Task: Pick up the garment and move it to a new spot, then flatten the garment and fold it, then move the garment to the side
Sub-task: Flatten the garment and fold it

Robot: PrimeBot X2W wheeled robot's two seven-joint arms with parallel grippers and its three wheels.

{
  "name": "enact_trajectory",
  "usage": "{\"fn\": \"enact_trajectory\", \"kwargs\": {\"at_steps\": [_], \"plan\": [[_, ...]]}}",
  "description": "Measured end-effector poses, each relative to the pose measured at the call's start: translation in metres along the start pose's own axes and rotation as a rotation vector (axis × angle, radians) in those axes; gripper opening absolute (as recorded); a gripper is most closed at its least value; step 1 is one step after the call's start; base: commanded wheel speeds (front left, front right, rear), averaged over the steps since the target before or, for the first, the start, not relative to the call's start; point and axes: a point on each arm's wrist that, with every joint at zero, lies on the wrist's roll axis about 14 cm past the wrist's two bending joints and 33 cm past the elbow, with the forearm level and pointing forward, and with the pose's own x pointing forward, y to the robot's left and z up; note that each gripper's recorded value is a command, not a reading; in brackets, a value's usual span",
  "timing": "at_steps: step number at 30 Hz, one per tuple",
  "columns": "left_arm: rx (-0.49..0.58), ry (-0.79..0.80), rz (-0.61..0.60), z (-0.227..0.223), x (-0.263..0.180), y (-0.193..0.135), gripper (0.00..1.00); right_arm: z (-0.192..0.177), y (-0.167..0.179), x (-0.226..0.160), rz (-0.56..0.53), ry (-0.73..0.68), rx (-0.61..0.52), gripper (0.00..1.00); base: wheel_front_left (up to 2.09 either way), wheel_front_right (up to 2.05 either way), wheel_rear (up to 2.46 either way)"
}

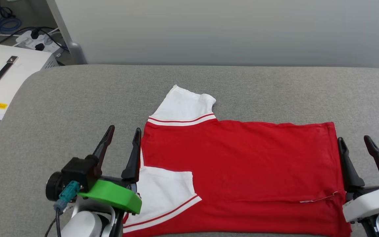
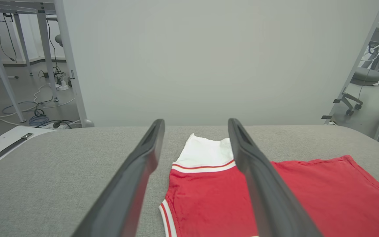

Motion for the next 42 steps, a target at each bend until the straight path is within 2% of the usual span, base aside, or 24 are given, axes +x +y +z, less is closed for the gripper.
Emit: {"fn": "enact_trajectory", "kwargs": {"at_steps": [9,13,23,28,32,40,42], "plan": [[-0.005,0.026,-0.051,-0.021,0.007,-0.007,1.0,-0.012,0.003,0.0,-0.006,-0.002,0.003,1.0,0.0,0.0,0.0],[0.028,0.079,-0.117,-0.037,0.026,-0.007,1.0,-0.014,0.001,0.005,-0.011,0.001,0.003,1.0,0.0,0.0,0.0],[0.28,0.292,-0.322,-0.051,0.14,-0.008,1.0,-0.032,0.002,0.025,-0.006,0.044,0.002,1.0,0.0,0.0,0.0],[0.376,0.564,-0.345,-0.102,0.169,0.001,1.0,-0.047,-0.008,0.027,-0.04,0.078,0.007,1.0,0.0,0.0,0.0],[0.356,0.766,-0.373,-0.137,0.176,-0.002,1.0,-0.056,-0.017,0.025,-0.074,0.103,0.006,1.0,0.0,0.0,0.0],[0.284,1.012,-0.328,-0.175,0.196,0.012,1.0,-0.076,-0.029,0.021,-0.12,0.154,0.007,1.0,0.0,0.0,0.0],[0.236,1.065,-0.307,-0.185,0.199,0.015,1.0,-0.081,-0.032,0.02,-0.128,0.17,0.006,1.0,0.0,0.0,0.0]]}}
